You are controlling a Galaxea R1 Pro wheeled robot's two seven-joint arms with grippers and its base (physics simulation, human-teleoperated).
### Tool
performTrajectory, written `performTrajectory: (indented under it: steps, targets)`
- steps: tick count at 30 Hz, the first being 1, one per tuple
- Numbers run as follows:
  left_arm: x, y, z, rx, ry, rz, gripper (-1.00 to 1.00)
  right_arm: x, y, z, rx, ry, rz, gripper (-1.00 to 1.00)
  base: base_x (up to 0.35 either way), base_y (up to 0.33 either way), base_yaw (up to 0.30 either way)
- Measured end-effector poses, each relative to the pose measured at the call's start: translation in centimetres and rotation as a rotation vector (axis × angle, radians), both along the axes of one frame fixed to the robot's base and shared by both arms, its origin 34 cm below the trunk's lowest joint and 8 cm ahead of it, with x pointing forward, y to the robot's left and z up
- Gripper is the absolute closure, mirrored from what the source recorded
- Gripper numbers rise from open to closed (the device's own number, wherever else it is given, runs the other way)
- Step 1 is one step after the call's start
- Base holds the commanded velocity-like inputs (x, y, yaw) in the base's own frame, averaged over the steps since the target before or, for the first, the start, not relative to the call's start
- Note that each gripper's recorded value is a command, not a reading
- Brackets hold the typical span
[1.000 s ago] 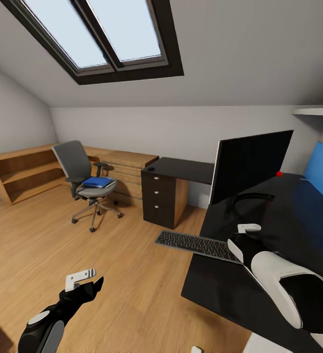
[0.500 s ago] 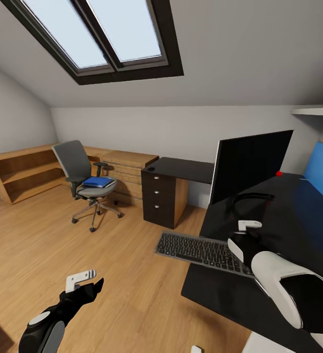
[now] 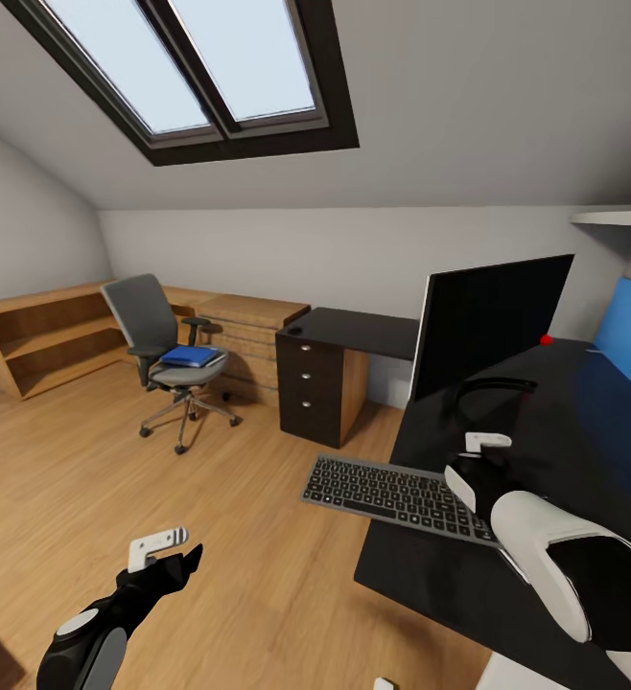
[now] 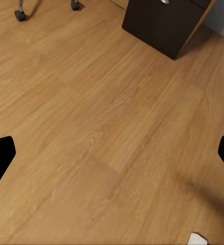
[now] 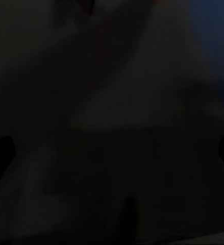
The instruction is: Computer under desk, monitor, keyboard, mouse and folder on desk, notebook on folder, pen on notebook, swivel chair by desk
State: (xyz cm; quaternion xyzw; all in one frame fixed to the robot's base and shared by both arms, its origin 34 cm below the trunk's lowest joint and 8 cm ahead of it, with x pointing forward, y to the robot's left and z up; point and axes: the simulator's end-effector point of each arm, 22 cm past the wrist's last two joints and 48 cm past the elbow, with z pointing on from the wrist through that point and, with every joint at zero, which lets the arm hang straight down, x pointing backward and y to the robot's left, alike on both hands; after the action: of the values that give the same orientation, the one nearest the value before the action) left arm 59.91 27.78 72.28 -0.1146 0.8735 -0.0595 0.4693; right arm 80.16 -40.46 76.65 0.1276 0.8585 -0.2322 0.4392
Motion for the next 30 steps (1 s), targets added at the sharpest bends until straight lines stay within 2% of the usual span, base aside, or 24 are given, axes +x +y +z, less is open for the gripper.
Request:
performTrajectory:
  steps: [5, 21, 22, 25, 27, 30]
  targets:
    - [0.0, 0.0, 0.0, 0.0, -0.002, 0.0, -1.0, -0.1, 0.2, -0.3, 0.021, 0.003, -0.009, -1.0, 0.258, 0.0, 0.0]
    - [0.0, 0.0, -0.1, 0.0, 0.003, -0.001, -1.0, -0.4, 0.4, -0.8, 0.037, 0.021, -0.011, -1.0, 0.015, 0.0, 0.0]
    - [0.0, 0.0, -0.1, 0.0, 0.003, -0.001, -1.0, -0.4, 0.4, -1.0, 0.045, 0.028, -0.01, -1.0, 0.0, 0.0, 0.0]
    - [0.0, 0.0, -0.1, 0.0, 0.003, -0.001, -1.0, -0.6, 1.4, -2.1, 0.117, 0.053, 0.004, -1.0, 0.0, 0.0, 0.0]
    - [0.0, 0.0, -0.1, 0.0, 0.003, -0.001, -1.0, -0.6, 2.7, -3.1, 0.198, 0.074, 0.03, -1.0, 0.0, 0.0, 0.0]
    - [0.0, 0.0, -0.1, 0.0, 0.003, -0.001, -1.0, -0.5, 3.5, -3.3, 0.232, 0.083, 0.06, -1.0, 0.0, 0.0, 0.0]
